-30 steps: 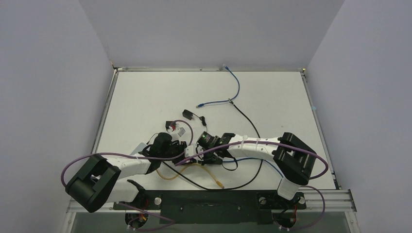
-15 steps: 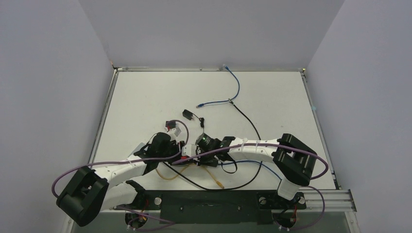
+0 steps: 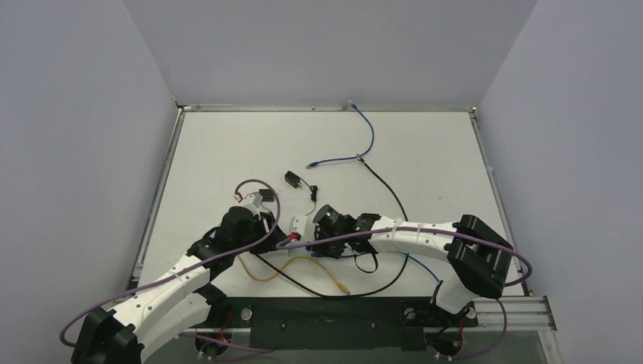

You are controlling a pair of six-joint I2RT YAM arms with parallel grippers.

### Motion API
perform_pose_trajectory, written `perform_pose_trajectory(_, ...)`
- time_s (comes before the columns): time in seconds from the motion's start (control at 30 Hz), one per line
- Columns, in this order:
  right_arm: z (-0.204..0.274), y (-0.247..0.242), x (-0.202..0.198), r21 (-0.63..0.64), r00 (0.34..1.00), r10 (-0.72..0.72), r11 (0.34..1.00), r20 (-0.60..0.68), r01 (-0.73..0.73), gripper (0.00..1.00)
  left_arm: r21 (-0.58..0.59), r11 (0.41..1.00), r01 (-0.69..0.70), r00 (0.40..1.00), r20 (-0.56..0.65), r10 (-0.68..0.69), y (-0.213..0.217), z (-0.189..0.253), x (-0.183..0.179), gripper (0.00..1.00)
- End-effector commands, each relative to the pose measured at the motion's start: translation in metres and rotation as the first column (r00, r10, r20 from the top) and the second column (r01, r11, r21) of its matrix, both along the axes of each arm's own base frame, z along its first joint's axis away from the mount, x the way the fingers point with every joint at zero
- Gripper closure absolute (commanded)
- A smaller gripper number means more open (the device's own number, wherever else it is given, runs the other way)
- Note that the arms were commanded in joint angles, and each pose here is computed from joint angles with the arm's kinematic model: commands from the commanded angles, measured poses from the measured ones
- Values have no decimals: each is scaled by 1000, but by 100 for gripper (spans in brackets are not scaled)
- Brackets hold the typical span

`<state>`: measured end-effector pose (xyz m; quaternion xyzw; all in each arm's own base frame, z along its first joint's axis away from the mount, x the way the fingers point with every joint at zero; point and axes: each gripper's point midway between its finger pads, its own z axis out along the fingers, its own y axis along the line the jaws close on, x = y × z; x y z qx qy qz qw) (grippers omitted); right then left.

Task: Insert the plug into the switch port
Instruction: Insert the connector into the switch port, then pick up the connector from the center of the board.

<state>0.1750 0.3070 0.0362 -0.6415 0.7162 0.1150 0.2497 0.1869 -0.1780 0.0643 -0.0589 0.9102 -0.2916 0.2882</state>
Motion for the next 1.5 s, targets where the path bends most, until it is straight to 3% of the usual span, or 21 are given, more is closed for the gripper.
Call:
perform_pose_trajectory(0.0, 40, -17, 37, 66, 980, -164, 985, 116, 157, 67, -15, 999, -50, 996, 77, 51, 6, 33, 11, 43)
perform_pose_trajectory(0.23, 102, -53, 92, 215, 864, -433, 897, 256, 386, 55, -80, 996, -32, 983, 180, 46, 6, 72, 11, 38)
perform_pose_trajectory(0.37, 138, -56, 114, 330, 795, -543, 828, 272, 453, 51, -78, 996, -35, 979, 198, 50, 8, 78, 11, 37)
perform_pose_trajectory(0.43, 155, -59, 127, 388, 747, -606, 781, 276, 490, 37, -77, 996, -33, 978, 204, 48, 8, 80, 11, 37)
perform_pose_trajectory(0.57, 183, -72, 156, 503, 618, -740, 653, 265, 567, 19, -78, 997, -28, 976, 212, 44, 8, 83, 11, 37)
perform_pose_trajectory(0.73, 192, -78, 183, 552, 589, -764, 620, 263, 558, 15, -74, 997, -21, 973, 229, 38, 9, 87, 11, 37)
perform_pose_trajectory(0.97, 159, -65, 209, 378, 735, -603, 787, 309, 487, 19, -80, 997, -9, 972, 233, 27, 7, 87, 10, 37)
perform_pose_trajectory(1.13, 136, -63, 226, 213, 793, -453, 892, 407, 400, 24, -99, 995, 12, 973, 229, 11, 4, 86, 8, 38)
perform_pose_trajectory(1.33, 110, -67, 242, -17, 852, -218, 966, 475, 257, 30, -99, 995, 24, 972, 234, 0, 3, 83, 8, 38)
perform_pose_trajectory(1.47, 93, -68, 256, -98, 867, -123, 976, 483, 193, 30, -118, 993, 32, 972, 235, -4, -1, 82, 9, 38)
